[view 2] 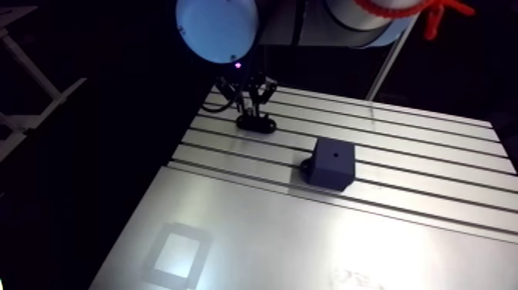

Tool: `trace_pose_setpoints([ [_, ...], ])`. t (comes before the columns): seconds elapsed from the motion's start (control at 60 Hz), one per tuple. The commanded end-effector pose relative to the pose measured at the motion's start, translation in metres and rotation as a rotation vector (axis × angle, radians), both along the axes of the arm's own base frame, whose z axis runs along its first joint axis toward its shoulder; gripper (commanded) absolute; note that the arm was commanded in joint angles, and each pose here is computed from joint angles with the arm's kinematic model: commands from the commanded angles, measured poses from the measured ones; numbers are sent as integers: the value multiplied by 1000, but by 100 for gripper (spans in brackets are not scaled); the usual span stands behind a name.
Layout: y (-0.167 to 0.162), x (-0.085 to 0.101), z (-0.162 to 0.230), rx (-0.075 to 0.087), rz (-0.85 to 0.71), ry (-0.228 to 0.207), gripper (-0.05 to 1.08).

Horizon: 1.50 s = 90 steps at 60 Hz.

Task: Pick up the M10 bolt and insert it into the hole until fully seated.

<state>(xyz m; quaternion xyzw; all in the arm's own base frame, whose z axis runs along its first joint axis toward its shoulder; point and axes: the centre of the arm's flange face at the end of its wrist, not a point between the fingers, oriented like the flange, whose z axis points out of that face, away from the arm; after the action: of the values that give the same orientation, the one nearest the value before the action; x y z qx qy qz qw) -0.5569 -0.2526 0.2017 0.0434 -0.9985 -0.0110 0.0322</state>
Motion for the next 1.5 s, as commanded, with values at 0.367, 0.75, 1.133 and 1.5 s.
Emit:
trace_pose_setpoints([
  [0.367, 1, 1, 0, 10, 1, 5, 70],
  [0.75, 1, 1, 3, 5, 3, 9, 84],
  [1.133, 2, -10, 49, -5, 31, 71, 98],
  [1.5, 13, -22, 127, 8, 20, 61, 108],
])
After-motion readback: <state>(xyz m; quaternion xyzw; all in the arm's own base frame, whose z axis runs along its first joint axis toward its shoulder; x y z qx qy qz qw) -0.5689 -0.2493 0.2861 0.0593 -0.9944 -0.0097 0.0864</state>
